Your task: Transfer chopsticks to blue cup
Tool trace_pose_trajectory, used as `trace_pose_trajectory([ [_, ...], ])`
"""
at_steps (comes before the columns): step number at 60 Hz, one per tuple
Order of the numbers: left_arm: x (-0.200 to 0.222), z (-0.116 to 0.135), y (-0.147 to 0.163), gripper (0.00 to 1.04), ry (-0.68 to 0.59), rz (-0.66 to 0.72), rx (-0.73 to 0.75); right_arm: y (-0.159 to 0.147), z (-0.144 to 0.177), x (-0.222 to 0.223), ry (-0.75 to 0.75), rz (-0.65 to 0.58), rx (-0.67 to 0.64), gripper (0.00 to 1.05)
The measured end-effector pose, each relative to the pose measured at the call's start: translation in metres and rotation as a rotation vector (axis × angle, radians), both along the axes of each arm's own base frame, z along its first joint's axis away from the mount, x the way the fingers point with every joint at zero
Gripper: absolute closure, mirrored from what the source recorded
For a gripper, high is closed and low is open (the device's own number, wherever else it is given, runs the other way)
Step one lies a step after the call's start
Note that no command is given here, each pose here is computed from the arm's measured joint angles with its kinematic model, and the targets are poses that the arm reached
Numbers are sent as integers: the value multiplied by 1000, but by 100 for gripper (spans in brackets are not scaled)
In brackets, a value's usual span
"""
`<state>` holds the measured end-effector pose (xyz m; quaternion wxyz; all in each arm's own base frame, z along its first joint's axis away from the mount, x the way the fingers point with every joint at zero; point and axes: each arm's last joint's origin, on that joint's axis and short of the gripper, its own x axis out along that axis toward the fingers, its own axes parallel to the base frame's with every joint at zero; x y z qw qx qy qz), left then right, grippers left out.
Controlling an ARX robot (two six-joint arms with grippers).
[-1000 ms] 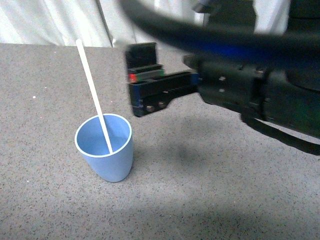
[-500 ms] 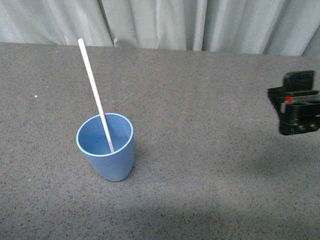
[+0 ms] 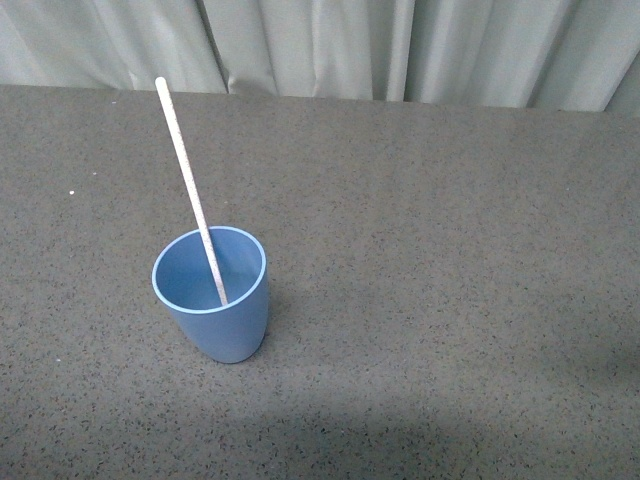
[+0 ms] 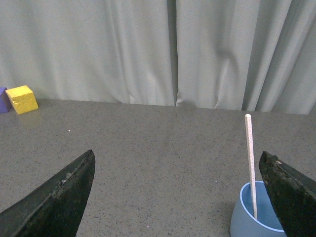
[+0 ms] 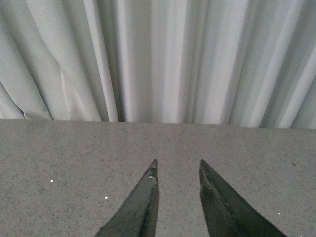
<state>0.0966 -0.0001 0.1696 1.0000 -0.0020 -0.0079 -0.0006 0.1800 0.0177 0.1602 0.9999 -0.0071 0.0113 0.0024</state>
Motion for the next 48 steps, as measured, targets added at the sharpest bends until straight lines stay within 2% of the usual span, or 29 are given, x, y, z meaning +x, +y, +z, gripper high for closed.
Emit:
trace_pose_trajectory([
  [7,0,0,0,7,0,0,0,-5,1,-11,-5,-4,-1,104],
  [13,0,0,0,7,0,0,0,-10,1,-19,-5,22,4,104],
  [20,0,0,0,7,0,0,0,-17,1,-27,-6,-6,6,104],
  [48,0,0,0,7,0,0,0,-17,7,-53,-24,-3,8,104],
])
